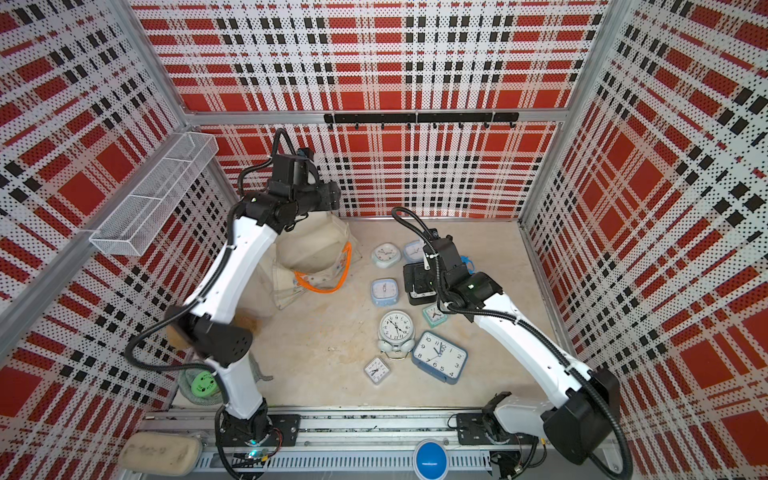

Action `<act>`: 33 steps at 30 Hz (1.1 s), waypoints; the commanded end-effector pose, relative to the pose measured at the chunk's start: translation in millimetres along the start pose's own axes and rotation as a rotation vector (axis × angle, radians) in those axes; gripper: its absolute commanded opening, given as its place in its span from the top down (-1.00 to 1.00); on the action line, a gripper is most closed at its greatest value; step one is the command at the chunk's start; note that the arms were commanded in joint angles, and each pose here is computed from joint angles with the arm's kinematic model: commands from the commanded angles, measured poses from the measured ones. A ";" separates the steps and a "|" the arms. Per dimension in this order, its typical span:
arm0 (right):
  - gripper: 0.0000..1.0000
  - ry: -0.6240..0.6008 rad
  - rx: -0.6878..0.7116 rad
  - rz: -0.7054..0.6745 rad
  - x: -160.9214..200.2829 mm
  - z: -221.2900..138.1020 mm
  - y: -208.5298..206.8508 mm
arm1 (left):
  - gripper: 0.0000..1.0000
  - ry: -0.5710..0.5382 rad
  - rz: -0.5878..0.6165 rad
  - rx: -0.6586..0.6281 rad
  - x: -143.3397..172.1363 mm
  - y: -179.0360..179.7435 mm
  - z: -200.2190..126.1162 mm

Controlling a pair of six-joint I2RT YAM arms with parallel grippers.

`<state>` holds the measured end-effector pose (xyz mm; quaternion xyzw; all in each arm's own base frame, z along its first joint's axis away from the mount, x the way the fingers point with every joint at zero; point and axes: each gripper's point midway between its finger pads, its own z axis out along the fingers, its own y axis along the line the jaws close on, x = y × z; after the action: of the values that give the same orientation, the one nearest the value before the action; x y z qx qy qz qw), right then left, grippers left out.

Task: Take the alarm clock out of the canvas bag
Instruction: Adjust the canvas bag at the center of the board, then reset both arms

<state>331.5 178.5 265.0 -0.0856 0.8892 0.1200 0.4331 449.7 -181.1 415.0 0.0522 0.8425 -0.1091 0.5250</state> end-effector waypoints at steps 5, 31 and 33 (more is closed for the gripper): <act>-0.96 -0.263 0.169 0.015 -45.9 -53.0 -65.1 | -0.70 -0.294 -0.045 -0.048 34.0 43.6 -130.3; -0.96 -0.366 0.473 -0.087 90.1 37.9 -204.2 | -0.99 -0.319 0.009 -0.290 255.6 212.1 -26.6; -1.00 -0.376 0.485 -0.104 91.2 44.6 -207.5 | -0.99 -0.324 0.010 -0.273 258.4 210.7 -15.0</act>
<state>343.8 -11.5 101.9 0.0232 0.8456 -0.0829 0.5269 347.4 26.6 129.4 -0.0527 0.8020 0.0110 0.5949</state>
